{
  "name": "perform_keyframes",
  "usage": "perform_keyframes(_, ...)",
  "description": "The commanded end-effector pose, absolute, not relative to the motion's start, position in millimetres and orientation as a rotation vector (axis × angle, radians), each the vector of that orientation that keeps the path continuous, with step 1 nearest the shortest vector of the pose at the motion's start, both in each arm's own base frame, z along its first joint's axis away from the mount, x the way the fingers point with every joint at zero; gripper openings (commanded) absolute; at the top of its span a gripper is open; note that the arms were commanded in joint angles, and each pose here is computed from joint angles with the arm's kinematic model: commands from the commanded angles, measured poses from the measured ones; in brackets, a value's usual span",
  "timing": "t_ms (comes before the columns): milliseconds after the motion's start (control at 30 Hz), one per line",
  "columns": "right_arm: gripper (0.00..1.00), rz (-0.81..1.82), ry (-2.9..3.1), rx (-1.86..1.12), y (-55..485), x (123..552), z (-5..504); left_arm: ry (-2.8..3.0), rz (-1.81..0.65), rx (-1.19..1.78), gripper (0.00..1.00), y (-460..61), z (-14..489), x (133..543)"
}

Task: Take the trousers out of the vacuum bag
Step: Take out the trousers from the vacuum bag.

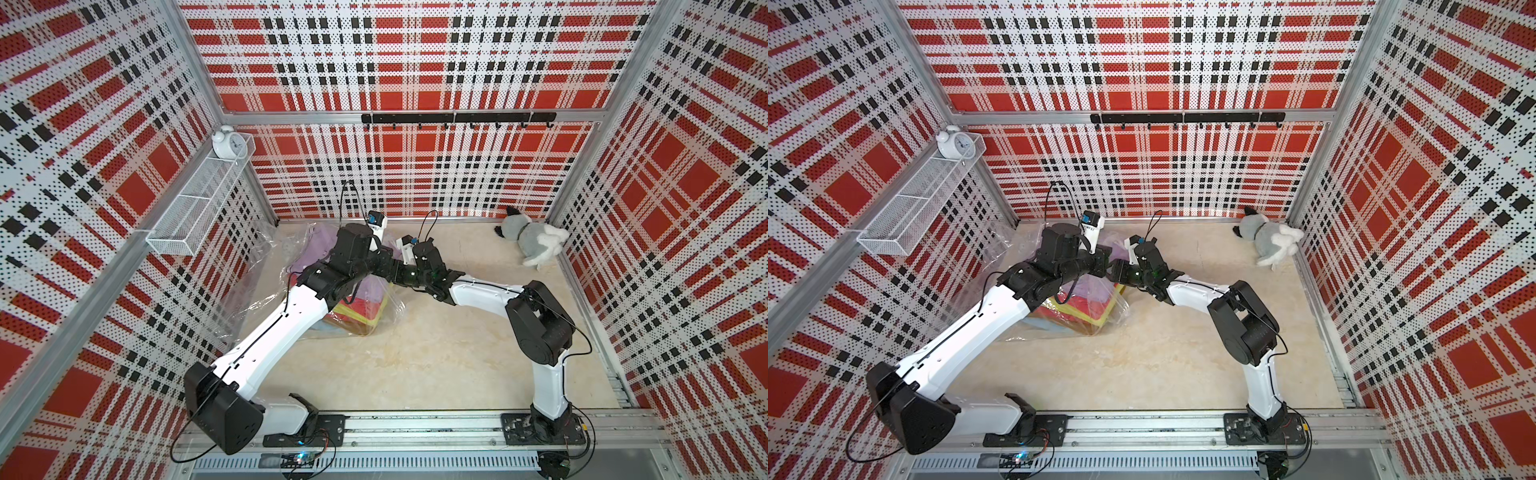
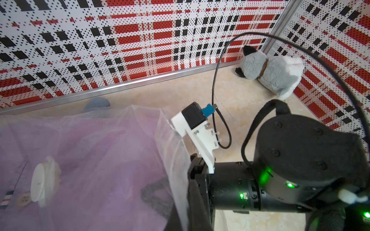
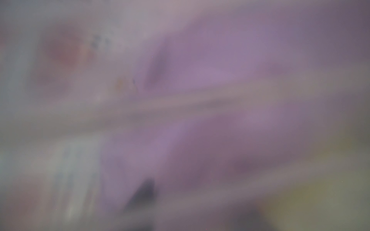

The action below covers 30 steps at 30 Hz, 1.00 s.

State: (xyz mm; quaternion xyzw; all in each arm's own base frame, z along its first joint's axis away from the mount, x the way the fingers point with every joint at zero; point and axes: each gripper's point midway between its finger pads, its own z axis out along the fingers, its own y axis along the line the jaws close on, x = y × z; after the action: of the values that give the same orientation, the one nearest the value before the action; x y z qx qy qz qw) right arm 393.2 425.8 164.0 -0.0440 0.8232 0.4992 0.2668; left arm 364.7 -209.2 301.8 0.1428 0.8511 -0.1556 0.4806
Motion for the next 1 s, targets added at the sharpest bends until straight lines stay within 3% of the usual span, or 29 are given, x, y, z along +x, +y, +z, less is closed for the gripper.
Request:
perform_keyframes(0, 0.58, 1.359, 2.258, -0.109, 428, 386, 157, 1.976, -0.399, 0.323, 0.00, -205, 330, 369)
perform_keyframes(533, 0.55, 1.482, 2.200, -0.118, 452, 399, 172, 1.968, -0.401, 0.314, 0.00, -204, 330, 370)
perform_keyframes(633, 0.45, 1.494, 2.191, -0.121, 452, 398, 173, 1.967, -0.399, 0.309, 0.00, -203, 328, 372)
perform_keyframes(733, 0.14, 1.500, 2.174, -0.124, 451, 397, 174, 1.970, -0.397, 0.304, 0.00, -202, 323, 374)
perform_keyframes(800, 0.01, 1.503, 2.166, -0.126, 451, 397, 174, 1.971, -0.400, 0.300, 0.00, -202, 320, 375)
perform_keyframes(967, 0.00, 1.529, 2.102, -0.127, 446, 394, 183, 1.955, -0.405, 0.277, 0.00, -197, 315, 377)
